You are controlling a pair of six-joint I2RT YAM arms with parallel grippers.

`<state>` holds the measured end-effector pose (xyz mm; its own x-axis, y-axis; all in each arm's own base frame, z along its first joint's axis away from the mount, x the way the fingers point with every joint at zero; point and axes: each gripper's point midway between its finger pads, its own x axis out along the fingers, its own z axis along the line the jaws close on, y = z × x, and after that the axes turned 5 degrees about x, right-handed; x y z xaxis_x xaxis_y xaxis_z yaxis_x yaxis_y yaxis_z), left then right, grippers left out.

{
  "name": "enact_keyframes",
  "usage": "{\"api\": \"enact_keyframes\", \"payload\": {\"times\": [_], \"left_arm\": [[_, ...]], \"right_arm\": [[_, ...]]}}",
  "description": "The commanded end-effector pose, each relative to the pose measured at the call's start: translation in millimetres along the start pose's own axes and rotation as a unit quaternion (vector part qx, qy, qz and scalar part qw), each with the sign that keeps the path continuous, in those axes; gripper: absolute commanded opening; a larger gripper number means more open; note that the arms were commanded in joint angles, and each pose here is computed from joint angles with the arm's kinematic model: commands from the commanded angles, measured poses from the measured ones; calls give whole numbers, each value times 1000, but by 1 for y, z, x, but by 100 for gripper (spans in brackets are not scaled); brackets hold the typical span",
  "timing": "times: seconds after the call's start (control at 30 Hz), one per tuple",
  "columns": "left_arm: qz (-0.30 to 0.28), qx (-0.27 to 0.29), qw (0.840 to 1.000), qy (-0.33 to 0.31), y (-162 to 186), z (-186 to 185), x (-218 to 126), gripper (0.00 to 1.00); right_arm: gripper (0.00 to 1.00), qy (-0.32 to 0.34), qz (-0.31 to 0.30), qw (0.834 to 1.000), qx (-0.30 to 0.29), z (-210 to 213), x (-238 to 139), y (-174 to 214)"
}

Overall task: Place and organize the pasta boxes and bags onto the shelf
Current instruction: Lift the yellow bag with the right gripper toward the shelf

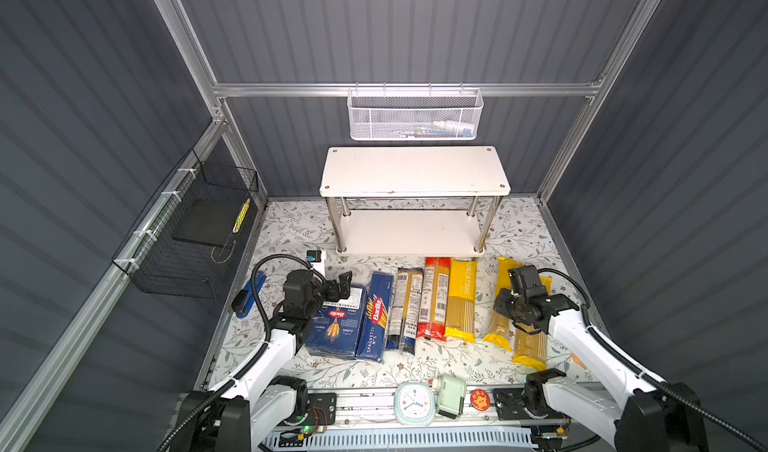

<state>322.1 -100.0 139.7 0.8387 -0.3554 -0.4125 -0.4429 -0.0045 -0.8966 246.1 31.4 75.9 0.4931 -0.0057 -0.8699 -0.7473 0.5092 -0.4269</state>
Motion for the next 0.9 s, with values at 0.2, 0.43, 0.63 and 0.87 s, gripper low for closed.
{"api": "enact_keyframes", "payload": {"times": [0.2,0.43,0.63,0.87], "left_arm": [[-2,-1,1000,6,-1,-3,-1,99],[-1,-2,1000,8,-1,-4,0,99],[2,-3,1000,10,0,-4,1,99],[3,-3,1000,11,0,-4,1,99]], "right_arm": [[0,-50,-67,997,-1,21,-48,-41],[0,-61,-87,994,-10,23,-75,-51],[0,-89,-105,990,-16,35,-99,-62],[0,-82,-120,988,-42,40,-124,-77]]}}
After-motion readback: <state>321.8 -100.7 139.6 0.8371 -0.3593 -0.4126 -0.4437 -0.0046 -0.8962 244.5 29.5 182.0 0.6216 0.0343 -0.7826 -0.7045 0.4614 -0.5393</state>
